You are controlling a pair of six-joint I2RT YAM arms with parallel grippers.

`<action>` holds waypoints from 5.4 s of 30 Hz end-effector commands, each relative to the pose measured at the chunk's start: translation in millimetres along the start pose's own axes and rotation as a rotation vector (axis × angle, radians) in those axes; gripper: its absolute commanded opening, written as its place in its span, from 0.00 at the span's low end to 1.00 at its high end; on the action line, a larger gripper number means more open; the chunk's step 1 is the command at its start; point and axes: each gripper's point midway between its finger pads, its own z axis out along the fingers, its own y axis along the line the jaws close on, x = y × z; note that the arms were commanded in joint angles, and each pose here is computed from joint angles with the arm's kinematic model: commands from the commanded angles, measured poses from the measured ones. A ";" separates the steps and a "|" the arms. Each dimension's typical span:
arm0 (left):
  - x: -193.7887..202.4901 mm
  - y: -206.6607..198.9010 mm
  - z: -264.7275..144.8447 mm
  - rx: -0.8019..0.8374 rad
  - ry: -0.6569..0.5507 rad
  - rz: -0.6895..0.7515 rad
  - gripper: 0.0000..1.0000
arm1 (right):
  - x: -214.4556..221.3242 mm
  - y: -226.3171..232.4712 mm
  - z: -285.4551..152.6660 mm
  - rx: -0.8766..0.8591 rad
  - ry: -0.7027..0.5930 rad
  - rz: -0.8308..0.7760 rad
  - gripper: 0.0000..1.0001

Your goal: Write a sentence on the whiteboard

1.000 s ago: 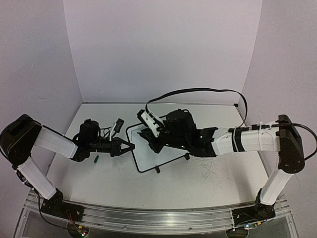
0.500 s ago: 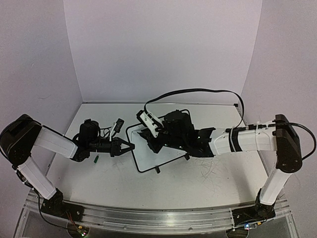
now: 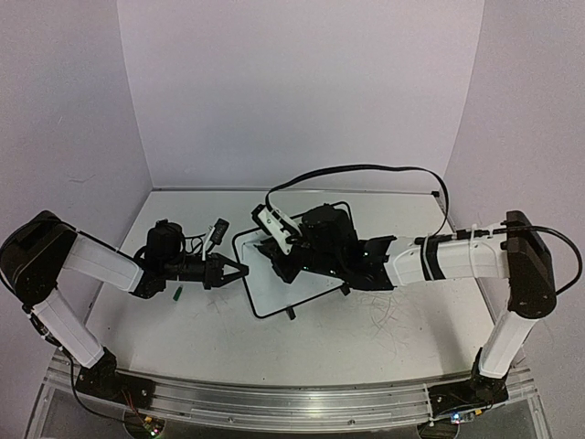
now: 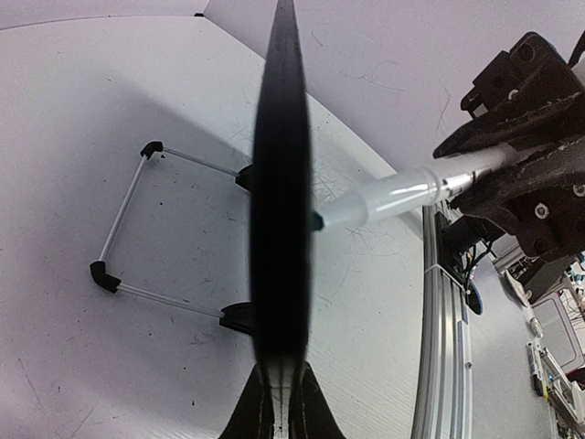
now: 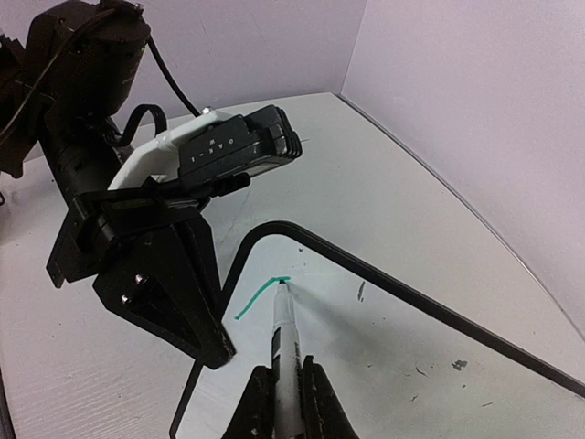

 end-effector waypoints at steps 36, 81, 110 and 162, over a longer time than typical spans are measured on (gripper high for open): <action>-6.4 -2.7 -4.4 -0.017 -0.021 0.064 0.00 | 18.9 1.0 -6.3 0.000 0.031 0.048 0.00; -1.5 -1.4 -5.1 -0.023 -0.011 0.063 0.00 | -2.9 -32.7 -2.3 0.110 -0.016 0.069 0.00; -2.6 -2.0 -5.6 -0.024 -0.013 0.064 0.00 | 33.7 -17.6 -13.1 0.058 0.051 0.106 0.00; -9.6 -4.4 -10.0 -0.043 -0.030 0.064 0.00 | -9.5 -21.6 -44.3 -0.018 -0.071 0.076 0.00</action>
